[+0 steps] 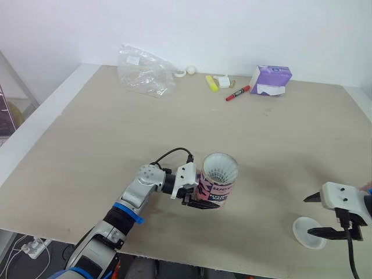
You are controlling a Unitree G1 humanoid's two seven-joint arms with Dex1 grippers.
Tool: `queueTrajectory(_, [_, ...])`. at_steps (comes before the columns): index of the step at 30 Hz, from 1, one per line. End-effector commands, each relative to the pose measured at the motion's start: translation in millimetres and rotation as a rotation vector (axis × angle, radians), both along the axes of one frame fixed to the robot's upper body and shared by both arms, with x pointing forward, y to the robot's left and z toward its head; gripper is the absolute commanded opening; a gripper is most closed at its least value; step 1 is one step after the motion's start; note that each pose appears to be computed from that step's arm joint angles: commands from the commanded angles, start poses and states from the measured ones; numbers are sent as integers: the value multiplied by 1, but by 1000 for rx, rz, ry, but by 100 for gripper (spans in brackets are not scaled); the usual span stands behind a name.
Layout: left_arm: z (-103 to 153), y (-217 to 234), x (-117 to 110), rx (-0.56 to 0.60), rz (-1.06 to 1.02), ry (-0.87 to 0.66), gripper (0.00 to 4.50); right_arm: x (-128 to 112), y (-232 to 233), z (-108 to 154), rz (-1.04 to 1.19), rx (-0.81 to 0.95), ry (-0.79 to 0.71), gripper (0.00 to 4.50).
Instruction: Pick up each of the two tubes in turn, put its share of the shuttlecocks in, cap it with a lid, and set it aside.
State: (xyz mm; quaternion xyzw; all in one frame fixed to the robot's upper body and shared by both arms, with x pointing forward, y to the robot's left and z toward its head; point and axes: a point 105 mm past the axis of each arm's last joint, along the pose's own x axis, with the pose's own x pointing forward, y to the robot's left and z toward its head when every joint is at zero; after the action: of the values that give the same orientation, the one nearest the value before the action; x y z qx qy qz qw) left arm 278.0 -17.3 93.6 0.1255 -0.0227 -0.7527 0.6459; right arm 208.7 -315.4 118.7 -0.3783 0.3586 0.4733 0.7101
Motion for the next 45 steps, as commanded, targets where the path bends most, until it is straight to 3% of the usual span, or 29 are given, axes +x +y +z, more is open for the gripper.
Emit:
queueTrajectory(1, [-6, -1, -5, 27, -21, 10, 284, 3, -3, -1, -12, -5, -11, 440])
queueTrajectory(8, [-7, -1, -6, 28, -17, 4, 284, 3, -5, -10, -46, 4, 17, 440])
queueTrajectory(10, [-7, 0, -6, 29, -14, 2, 284, 3, -4, -12, -57, 15, 27, 403])
queueTrajectory(17, [-7, 0, -5, 30, -6, -4, 284, 4, -3, -14, -47, 11, 33, 130])
queueTrajectory(18, [-7, 0, -4, 31, -5, -5, 284, 4, -3, -14, -42, 8, 31, 66])
queueTrajectory(20, [-7, 0, -4, 31, -3, -6, 284, 4, -2, -14, -33, 4, 30, 4])
queueTrajectory(24, [-8, 1, -3, 37, 2, -8, 284, 5, 4, -11, 1, 11, 7, 1])
queueTrajectory(27, [-9, 3, 1, 40, 19, -7, 284, 11, 20, 6, 70, 40, -61, 1])
queueTrajectory(32, [-11, 5, 10, 48, 61, 3, 284, 27, 53, 57, 207, 53, -219, 1])
queueTrajectory(37, [-13, 4, 22, 65, 113, 11, 284, 40, 113, 126, 423, 104, -440, 1])
queueTrajectory(45, [-17, 2, 27, 99, 118, -21, 284, 46, 191, 169, 704, 192, -580, 1])
